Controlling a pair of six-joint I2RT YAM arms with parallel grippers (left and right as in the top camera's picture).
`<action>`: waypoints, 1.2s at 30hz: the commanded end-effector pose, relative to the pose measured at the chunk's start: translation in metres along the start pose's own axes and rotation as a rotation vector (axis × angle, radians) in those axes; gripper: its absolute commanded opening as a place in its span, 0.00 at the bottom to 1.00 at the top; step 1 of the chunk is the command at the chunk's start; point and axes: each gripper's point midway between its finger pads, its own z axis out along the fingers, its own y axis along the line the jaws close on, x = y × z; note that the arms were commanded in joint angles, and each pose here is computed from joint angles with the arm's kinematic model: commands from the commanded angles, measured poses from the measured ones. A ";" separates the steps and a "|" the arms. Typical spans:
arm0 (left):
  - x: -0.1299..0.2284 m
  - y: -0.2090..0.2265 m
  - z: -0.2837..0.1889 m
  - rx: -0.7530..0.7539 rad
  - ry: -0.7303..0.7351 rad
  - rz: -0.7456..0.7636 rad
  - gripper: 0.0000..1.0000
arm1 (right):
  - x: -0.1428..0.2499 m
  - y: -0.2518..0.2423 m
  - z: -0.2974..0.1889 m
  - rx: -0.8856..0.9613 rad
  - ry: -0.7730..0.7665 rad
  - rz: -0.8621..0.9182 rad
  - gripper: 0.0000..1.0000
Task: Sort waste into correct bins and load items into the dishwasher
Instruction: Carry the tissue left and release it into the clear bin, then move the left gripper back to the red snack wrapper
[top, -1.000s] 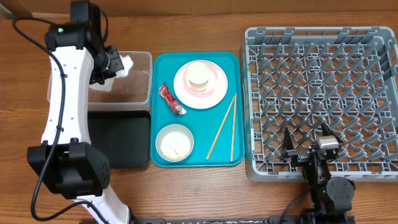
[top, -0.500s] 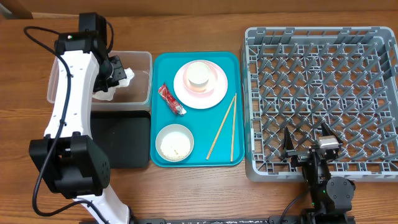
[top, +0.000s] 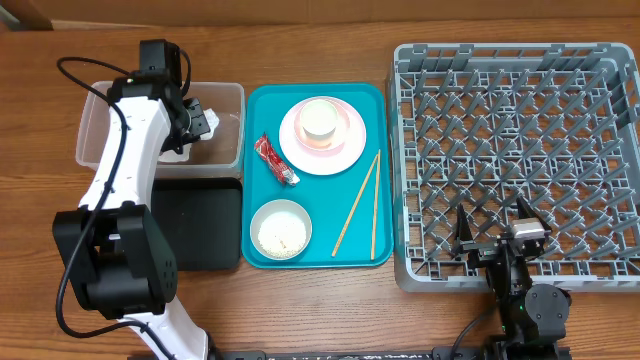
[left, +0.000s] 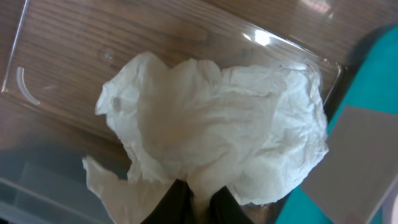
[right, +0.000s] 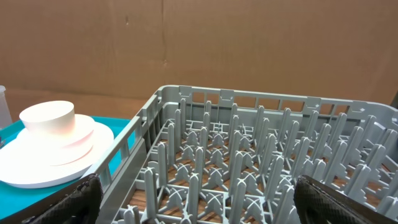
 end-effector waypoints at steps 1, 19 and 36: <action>0.003 0.009 0.010 -0.035 -0.008 0.006 0.15 | 0.001 -0.001 0.000 0.003 -0.009 -0.004 1.00; -0.015 0.020 0.004 -0.124 -0.103 0.005 0.95 | 0.001 -0.001 0.000 0.003 -0.009 -0.004 1.00; 0.106 -0.065 -0.146 0.244 0.325 0.205 0.95 | 0.001 -0.001 0.000 0.003 -0.009 -0.004 1.00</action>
